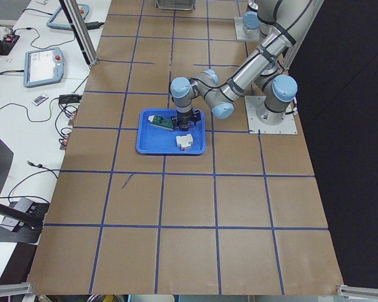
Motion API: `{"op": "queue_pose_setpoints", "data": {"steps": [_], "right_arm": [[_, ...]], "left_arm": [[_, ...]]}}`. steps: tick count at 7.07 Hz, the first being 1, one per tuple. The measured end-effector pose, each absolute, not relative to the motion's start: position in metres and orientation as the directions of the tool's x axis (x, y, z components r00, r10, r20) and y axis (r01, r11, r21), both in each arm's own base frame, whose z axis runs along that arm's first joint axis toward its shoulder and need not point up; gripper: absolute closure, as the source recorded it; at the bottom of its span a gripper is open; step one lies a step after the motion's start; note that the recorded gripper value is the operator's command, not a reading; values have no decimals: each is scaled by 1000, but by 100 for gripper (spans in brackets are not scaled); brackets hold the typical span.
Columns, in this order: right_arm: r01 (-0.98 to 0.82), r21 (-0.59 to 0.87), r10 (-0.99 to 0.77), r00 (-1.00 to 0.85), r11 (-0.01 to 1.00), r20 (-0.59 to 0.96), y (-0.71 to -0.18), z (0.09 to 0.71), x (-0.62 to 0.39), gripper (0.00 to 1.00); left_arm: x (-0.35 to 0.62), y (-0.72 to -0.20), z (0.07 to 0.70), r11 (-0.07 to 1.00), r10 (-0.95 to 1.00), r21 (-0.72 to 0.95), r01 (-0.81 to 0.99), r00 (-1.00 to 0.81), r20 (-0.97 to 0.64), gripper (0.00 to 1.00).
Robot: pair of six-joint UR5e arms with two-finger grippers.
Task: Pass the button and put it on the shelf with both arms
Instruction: 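Lift the red button with the left gripper while the right arm moves inward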
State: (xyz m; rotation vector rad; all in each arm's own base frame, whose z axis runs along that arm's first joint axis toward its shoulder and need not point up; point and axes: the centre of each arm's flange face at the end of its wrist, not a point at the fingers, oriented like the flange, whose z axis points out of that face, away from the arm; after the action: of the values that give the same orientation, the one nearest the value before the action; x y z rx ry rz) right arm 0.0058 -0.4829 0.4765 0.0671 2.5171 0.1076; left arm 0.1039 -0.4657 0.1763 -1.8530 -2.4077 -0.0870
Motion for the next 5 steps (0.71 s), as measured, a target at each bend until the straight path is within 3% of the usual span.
{"op": "queue_pose_setpoints", "data": {"steps": [1, 5], "right_arm": [[6, 97, 67, -757, 995, -650, -488, 473, 28, 0], [-136, 34, -66, -667, 990, -742, -486, 475, 106, 0]], "left_arm": [[104, -467, 177, 257, 961, -18, 966, -253, 113, 100], [99, -476, 220, 242, 970, -16, 970, -241, 44, 100]]}}
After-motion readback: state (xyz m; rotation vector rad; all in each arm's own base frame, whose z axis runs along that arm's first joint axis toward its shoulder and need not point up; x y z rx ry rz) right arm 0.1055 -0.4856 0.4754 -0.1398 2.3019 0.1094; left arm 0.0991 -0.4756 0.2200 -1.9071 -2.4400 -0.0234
